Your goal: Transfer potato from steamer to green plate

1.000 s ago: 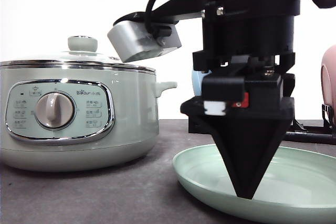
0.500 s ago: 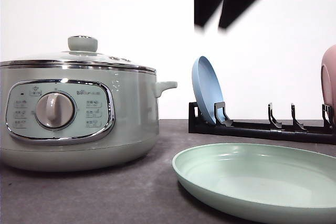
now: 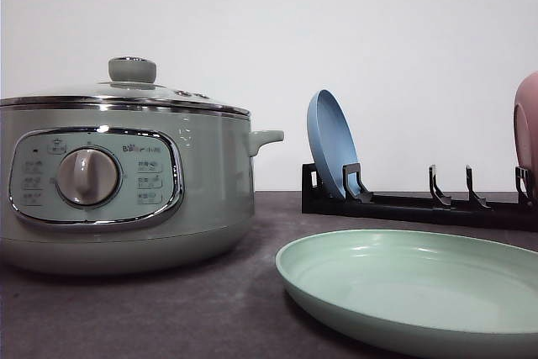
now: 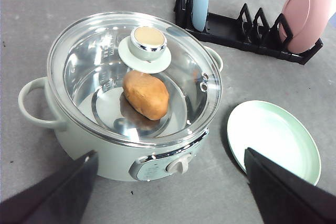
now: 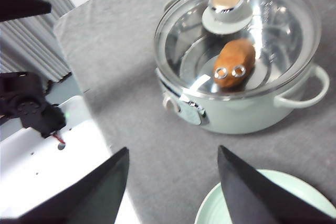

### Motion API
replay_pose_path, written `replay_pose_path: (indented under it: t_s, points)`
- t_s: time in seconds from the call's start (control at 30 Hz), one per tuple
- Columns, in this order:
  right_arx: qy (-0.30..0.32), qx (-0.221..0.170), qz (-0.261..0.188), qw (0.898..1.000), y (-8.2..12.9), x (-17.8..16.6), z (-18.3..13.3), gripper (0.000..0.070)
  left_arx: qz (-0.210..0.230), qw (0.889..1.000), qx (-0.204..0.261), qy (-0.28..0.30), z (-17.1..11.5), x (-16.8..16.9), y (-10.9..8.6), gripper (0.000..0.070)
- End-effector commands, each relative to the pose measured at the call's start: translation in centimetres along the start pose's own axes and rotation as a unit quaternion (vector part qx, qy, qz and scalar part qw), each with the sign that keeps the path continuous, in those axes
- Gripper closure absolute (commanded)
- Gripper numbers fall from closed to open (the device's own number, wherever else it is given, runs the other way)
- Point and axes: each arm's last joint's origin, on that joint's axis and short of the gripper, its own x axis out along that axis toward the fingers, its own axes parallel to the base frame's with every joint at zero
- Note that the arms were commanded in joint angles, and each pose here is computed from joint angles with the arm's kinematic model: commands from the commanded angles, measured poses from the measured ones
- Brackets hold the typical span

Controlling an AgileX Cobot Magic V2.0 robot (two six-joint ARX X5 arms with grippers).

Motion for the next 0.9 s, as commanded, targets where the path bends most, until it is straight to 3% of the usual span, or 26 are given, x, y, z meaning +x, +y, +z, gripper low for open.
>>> replay_pose_path:
  t_s: [0.0,0.4,0.63,0.87]
  points:
    - [-0.002,-0.008,0.005,1.0,0.1,0.0,0.3,0.0365,-0.004,1.0,0.012,-0.012,0.5,-0.4,-0.2,0.0134]
    - [-0.002,-0.008,0.004,1.0,0.1,0.0,0.3,0.0365,-0.004,1.0,0.008,-0.029,1.8,0.1,0.0,0.0135]
    - [-0.002,-0.008,-0.001,1.0,0.1,0.0,0.3,0.0365,-0.015,1.0,0.007,-0.002,6.7,2.1,0.3,0.0135]
    - [0.0,-0.007,-0.001,1.0,0.1,0.0,0.3,0.0365,-0.01,0.999,0.027,0.039,11.8,6.1,0.4,0.0139]
